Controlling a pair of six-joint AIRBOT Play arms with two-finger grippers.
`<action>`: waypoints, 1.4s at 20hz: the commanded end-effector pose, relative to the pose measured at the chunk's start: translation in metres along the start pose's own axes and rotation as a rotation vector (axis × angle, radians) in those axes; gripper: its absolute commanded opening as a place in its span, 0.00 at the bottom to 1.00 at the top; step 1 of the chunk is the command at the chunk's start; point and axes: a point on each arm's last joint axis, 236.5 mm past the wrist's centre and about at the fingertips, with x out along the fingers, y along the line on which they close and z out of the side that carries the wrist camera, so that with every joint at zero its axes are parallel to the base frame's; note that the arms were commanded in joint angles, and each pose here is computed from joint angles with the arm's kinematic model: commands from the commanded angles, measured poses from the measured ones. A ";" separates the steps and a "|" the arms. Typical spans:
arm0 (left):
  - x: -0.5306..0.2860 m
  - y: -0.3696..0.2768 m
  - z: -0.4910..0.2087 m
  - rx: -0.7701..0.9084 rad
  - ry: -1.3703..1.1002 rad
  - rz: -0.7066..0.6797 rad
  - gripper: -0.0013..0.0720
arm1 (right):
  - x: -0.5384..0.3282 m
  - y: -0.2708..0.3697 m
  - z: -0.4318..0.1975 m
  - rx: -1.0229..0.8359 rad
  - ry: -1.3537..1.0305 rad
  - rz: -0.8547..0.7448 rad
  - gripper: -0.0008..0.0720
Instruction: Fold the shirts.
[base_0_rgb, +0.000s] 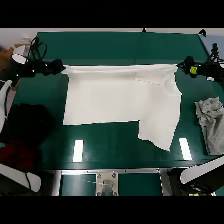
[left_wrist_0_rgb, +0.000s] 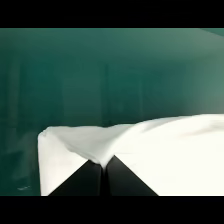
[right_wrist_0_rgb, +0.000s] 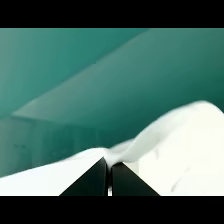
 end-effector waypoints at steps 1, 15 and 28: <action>0.007 0.013 -0.024 0.047 0.104 0.029 0.04 | -0.010 -0.045 -0.037 -0.015 0.196 -0.111 0.03; 0.019 0.027 -0.152 -0.031 0.481 0.068 0.04 | -0.023 -0.091 -0.104 0.008 0.427 -0.249 0.03; -0.157 0.031 -0.177 -0.205 0.597 0.193 0.69 | -0.177 -0.090 -0.153 0.124 0.448 -0.353 0.27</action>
